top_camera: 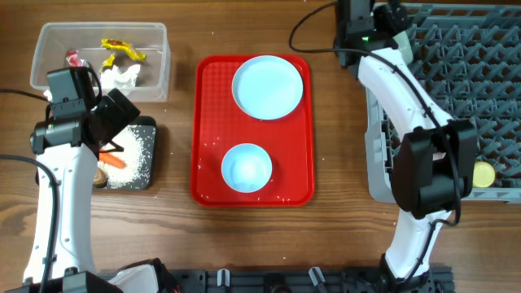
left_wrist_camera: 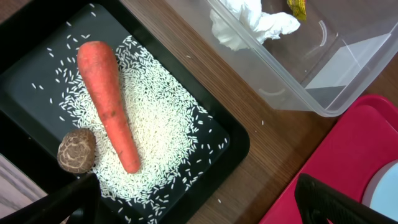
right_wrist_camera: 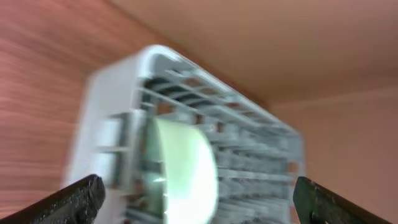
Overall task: Sort waste into correct bins and load items into the dishwasher rack
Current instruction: 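Reach the right gripper to the blue bowl and grasp its rim, then carry the blue bowl into the dish rack and release it, then reach the right gripper to the white plate and grasp its edge, then lift the white plate and stand it upright in the dish rack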
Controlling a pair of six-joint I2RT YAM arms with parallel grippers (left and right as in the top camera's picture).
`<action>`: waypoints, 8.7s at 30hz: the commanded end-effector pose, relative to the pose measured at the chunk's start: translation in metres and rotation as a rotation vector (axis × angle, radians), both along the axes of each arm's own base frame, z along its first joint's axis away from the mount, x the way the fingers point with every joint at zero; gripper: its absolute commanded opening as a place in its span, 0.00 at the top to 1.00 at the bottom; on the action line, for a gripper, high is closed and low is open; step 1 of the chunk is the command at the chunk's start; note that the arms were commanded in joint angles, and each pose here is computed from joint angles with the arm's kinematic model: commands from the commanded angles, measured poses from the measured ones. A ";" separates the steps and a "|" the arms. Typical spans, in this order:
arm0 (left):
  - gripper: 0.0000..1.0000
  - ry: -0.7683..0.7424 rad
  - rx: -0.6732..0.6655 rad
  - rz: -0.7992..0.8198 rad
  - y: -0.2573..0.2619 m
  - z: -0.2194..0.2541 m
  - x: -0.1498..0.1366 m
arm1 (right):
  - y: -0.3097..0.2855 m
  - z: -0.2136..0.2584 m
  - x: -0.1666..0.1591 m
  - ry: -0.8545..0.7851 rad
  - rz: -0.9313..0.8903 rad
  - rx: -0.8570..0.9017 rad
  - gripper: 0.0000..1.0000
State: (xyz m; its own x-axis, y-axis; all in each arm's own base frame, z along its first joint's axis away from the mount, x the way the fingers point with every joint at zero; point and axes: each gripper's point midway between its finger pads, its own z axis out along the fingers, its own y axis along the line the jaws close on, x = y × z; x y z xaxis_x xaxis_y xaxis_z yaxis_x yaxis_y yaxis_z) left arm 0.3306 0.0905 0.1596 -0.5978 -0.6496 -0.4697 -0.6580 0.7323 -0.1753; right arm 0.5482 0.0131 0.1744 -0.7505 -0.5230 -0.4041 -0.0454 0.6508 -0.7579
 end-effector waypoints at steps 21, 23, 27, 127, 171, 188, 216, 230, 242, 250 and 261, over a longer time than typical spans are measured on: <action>0.00 -0.017 0.019 0.003 0.004 0.008 0.002 | 0.252 -0.133 -0.254 0.721 -0.260 1.102 0.64; 0.00 -0.017 0.019 0.003 0.004 0.008 0.002 | 0.252 -0.133 -0.253 0.716 -0.258 1.101 0.87; 0.00 -0.017 0.019 0.003 0.004 0.008 0.002 | 0.254 -0.133 -0.252 0.721 -0.233 1.103 0.96; 0.00 -0.018 0.019 0.003 0.004 0.008 0.002 | -0.097 -0.009 -0.158 0.346 -0.341 -0.329 0.74; 0.00 -0.017 0.019 0.002 0.004 0.008 0.002 | 0.208 -0.120 -0.131 0.163 -0.469 1.138 0.32; 0.00 -0.018 0.019 0.002 0.004 0.008 0.002 | 0.204 -0.166 -0.117 0.242 -0.601 1.261 0.74; 0.00 -0.017 0.019 0.003 0.004 0.008 0.002 | 0.115 0.020 -0.102 -0.011 -0.012 0.740 0.96; 0.00 -0.018 0.019 0.003 0.004 0.008 0.002 | -0.157 0.171 -0.109 -0.374 -0.257 0.088 0.96; 0.00 -0.018 0.019 0.003 0.004 0.008 0.002 | -0.183 0.114 -0.070 -0.009 0.045 -0.149 0.96; 0.00 -0.017 0.019 0.002 0.004 0.008 0.002 | -0.192 0.080 -0.051 0.004 0.006 -0.140 0.96; 0.00 -0.018 0.019 0.002 0.004 0.008 0.002 | -0.178 0.060 -0.051 -0.001 0.029 -0.016 0.96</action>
State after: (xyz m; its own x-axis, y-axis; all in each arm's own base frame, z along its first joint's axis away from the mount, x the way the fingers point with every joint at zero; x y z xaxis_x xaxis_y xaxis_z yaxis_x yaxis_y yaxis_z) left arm 0.3305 0.0915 0.1600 -0.5961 -0.6489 -0.4729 -0.6603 0.7313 -0.1712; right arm 0.4940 -0.1688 0.2449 -0.7393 -0.5623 -0.3704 -0.0614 0.6041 -0.7945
